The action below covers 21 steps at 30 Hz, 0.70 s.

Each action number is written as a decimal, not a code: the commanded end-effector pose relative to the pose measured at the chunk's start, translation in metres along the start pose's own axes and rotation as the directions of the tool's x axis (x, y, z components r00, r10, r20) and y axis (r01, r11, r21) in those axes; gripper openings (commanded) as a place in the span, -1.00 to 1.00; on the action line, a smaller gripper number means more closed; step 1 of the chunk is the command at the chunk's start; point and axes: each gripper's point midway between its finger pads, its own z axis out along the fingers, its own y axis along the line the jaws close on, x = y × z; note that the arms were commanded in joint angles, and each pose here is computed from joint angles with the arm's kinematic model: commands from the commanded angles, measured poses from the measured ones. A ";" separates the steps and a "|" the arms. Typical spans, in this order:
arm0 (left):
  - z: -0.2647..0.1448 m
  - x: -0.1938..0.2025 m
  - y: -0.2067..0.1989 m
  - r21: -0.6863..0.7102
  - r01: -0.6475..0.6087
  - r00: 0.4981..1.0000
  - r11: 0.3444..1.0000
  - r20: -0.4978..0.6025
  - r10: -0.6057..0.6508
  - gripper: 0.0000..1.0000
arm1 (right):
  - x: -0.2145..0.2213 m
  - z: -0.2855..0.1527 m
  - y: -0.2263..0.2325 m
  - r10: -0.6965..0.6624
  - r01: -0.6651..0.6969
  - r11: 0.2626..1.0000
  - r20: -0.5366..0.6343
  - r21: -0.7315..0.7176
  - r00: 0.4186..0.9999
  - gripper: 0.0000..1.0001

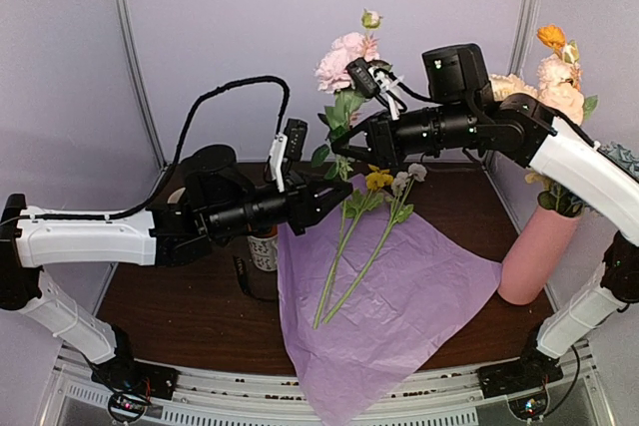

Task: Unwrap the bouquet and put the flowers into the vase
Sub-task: Pass from the left arm to the right

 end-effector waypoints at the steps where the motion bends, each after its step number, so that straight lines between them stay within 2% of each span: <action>1: 0.002 -0.002 -0.001 -0.014 -0.019 1.000 1.000 0.010 0.019 -0.16 | -0.017 -0.009 0.007 -0.044 0.045 0.999 0.050 -0.024 0.998 -1.00; 3: 0.002 0.003 0.006 -0.044 -0.021 1.000 0.999 -0.007 0.020 0.01 | -0.022 -0.016 0.011 -0.074 0.076 0.997 0.061 -0.028 0.995 -1.00; 6: 0.006 0.016 0.012 -0.062 -0.025 0.998 0.998 -0.053 0.022 0.08 | -0.039 -0.036 0.021 -0.150 0.154 0.988 0.102 -0.031 0.983 -1.00; 9: 0.011 0.030 0.014 -0.055 -0.020 0.995 0.998 -0.099 0.015 0.10 | -0.064 -0.070 0.036 -0.259 0.266 0.964 0.188 -0.017 0.948 -1.00; 12: 0.016 0.045 0.019 -0.062 -0.008 0.991 0.998 -0.135 -0.001 0.10 | -0.096 -0.105 0.053 -0.361 0.373 0.928 0.274 0.006 0.892 -1.00; 16: 0.025 0.059 0.022 -0.055 0.007 0.985 0.998 -0.170 -0.017 0.10 | -0.155 -0.152 0.058 -0.483 0.448 0.875 0.397 0.183 0.781 -1.00; 21: 0.030 0.061 0.024 -0.063 0.015 0.983 0.998 -0.179 -0.026 0.09 | -0.193 -0.204 0.052 -0.606 0.467 0.793 0.425 0.391 0.672 -1.00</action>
